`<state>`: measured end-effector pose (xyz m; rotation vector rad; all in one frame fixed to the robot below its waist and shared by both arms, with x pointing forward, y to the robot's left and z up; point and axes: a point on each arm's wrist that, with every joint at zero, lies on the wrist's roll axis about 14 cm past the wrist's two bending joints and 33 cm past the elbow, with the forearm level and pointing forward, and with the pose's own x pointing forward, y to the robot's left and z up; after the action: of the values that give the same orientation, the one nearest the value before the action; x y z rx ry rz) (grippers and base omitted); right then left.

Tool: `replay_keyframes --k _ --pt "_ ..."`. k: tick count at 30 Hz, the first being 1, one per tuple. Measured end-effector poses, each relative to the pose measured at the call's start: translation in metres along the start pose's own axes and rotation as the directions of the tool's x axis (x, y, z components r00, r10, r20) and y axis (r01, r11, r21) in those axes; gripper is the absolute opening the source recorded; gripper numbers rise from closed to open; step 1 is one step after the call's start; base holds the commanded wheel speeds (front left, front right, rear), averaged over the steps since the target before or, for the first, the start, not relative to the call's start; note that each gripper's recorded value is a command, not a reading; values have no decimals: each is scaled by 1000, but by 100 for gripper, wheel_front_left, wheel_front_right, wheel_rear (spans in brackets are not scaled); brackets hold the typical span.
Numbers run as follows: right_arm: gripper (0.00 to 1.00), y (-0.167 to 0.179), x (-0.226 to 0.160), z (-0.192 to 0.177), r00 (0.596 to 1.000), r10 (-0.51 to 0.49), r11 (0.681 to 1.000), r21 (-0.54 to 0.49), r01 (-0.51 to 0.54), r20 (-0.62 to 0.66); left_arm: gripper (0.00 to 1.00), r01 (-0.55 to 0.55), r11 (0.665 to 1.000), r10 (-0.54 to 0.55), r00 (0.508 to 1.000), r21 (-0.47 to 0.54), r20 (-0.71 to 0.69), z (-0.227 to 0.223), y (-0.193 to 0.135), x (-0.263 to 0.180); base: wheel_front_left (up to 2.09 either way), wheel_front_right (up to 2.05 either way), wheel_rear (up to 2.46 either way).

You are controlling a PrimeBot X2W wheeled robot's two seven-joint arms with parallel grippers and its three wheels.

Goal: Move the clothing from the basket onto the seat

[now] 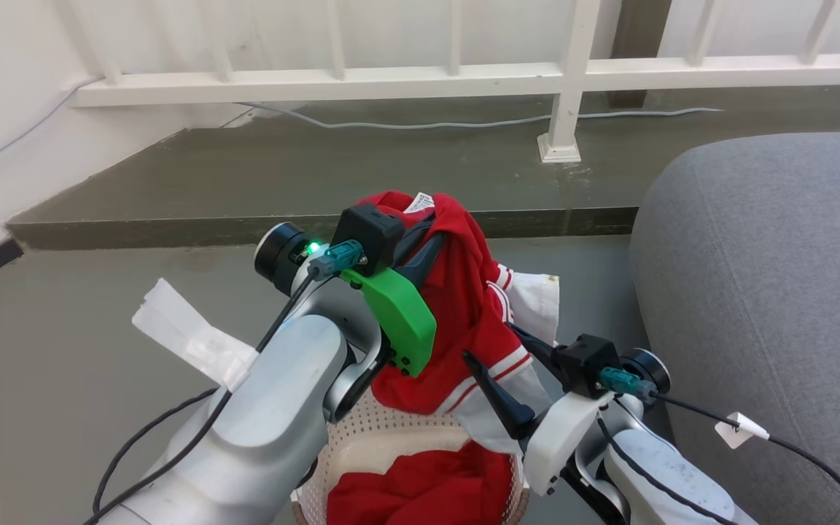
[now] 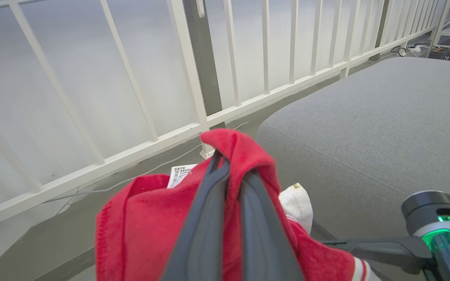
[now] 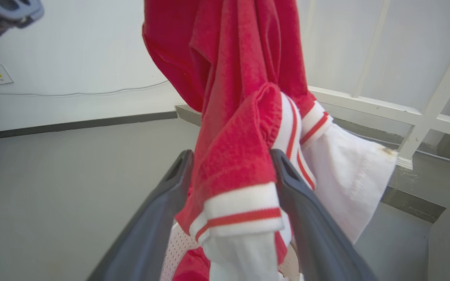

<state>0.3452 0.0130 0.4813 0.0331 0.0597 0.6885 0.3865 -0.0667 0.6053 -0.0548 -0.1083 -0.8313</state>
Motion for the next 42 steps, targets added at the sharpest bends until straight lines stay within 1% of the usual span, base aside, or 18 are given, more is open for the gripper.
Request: replay_keyframes --k 4,8,13,14,16,17,18,19,20,21,29,34,38,39,40,41,42 --pt "100 -1 6 -3 1000 15 1000 -21 -16 -21 0 -18 1000 18 1000 0 -1 1 3 -3 0 0 0" --pt "100 -2 13 1 999 29 998 -49 -30 -23 0 -25 1000 25 1000 3 3 3 4 -4 0 0 0" --pt "100 -4 17 2 999 35 998 -42 -36 -32 0 -30 1000 30 1000 -9 4 4 3 -4 0 0 0" --pt "91 -4 18 1 999 36 998 -41 -37 -36 0 -30 999 30 1000 -17 3 3 3 -4 0 0 0" --pt "71 -3 19 0 998 42 998 -43 -44 -42 0 -32 999 32 999 -21 -3 2 3 -3 0 0 0" --pt "58 -3 20 -1 998 46 998 -43 -48 -47 0 -35 999 35 999 -21 -4 2 3 -3 0 0 0" --pt "45 -2 20 -2 998 48 998 -43 -50 -51 0 -35 999 35 999 -21 -5 1 3 -3 0 0 0" --pt "30 -2 21 -2 997 52 997 -46 -54 -53 0 -34 999 34 999 -23 -5 1 3 -3 0 0 0" --pt "9 -2 21 -2 997 53 997 -45 -56 -54 0 -35 999 35 999 -24 -6 1 3 -3 0 0 0" --pt "0 -1 22 -2 997 59 997 -46 -61 -56 0 -38 999 37 999 -24 -6 0 3 -3 0 0 0" --pt "0 -6 26 5 998 53 998 -44 -55 -42 0 -50 998 49 999 -35 -12 -2 6 -1 0 0 0" --pt "0 -16 25 10 999 19 999 -34 -20 -30 0 -92 994 92 996 -49 -12 -3 18 -1 0 0 0" --pt "0 -32 24 18 1000 -29 999 -29 29 -9 0 -135 989 134 991 -63 -27 -11 29 -4 0 0 0" --pt "0 -36 23 21 999 -42 999 -28 42 -1 18 -140 988 138 990 -67 -25 -13 29 -5 0 0 0" --pt "0 -40 22 23 999 -53 998 -27 53 5 31 -146 987 144 989 -73 -32 -15 31 -6 0 0 0" --pt "0 -44 21 25 997 -70 997 -27 71 11 46 -147 986 144 989 -79 -36 -18 31 -7 0 0 0" --pt "0 -48 20 27 996 -84 996 -25 84 16 46 -150 985 147 989 -87 -31 -18 31 -7 0 0 0"
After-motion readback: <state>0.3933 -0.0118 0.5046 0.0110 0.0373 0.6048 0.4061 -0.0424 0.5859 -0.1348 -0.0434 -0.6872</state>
